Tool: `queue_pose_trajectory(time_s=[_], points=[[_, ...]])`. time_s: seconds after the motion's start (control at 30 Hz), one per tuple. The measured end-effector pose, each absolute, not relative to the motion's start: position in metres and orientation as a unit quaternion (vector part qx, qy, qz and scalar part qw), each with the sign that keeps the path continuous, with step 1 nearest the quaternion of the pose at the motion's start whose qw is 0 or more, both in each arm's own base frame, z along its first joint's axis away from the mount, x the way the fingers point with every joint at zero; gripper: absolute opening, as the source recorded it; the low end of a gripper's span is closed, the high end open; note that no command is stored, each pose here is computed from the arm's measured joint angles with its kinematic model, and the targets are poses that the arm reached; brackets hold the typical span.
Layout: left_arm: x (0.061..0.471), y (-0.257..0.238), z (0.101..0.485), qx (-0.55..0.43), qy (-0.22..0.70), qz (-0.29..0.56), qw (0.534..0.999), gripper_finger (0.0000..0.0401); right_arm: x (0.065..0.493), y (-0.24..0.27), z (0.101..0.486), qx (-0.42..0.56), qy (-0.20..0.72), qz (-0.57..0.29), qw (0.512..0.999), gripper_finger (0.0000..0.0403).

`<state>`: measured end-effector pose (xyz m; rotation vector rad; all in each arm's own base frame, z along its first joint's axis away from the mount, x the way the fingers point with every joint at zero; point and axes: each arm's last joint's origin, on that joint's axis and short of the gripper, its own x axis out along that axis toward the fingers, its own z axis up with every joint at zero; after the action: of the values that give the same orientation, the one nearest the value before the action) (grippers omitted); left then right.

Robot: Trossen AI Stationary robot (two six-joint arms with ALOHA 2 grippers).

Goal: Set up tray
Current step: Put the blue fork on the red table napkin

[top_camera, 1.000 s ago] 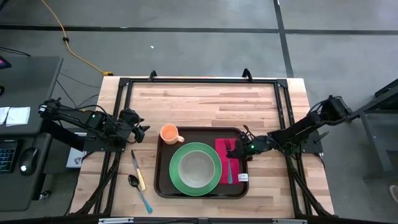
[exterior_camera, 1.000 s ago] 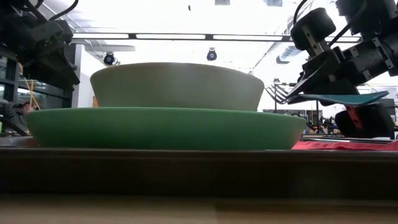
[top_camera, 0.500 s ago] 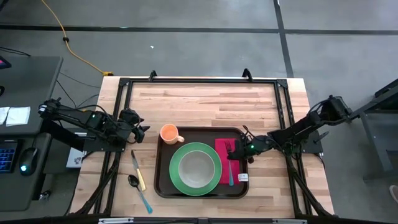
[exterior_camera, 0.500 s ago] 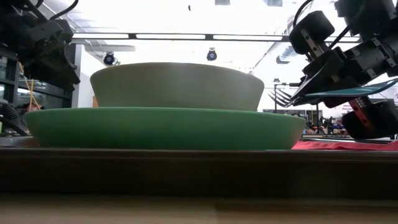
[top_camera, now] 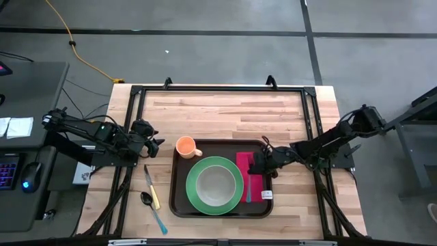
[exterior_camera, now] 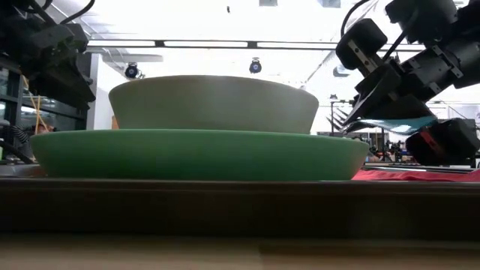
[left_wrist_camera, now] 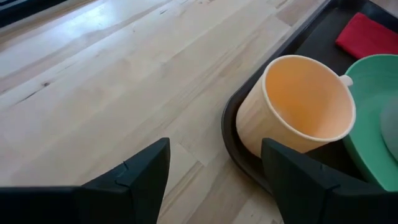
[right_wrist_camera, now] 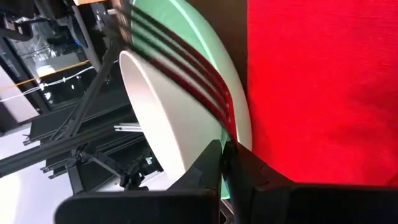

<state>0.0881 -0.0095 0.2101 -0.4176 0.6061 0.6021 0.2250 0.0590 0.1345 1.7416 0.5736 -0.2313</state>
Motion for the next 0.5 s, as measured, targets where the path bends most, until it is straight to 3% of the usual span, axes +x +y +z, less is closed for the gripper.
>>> queue_pose_trajectory(time_s=[0.5], points=[[0.0885,-0.0096,0.2105,-0.195,0.292,0.286,0.892,0.0280,0.2238,0.0517,0.1297,0.749,0.294,-0.101,0.585,0.0001]])
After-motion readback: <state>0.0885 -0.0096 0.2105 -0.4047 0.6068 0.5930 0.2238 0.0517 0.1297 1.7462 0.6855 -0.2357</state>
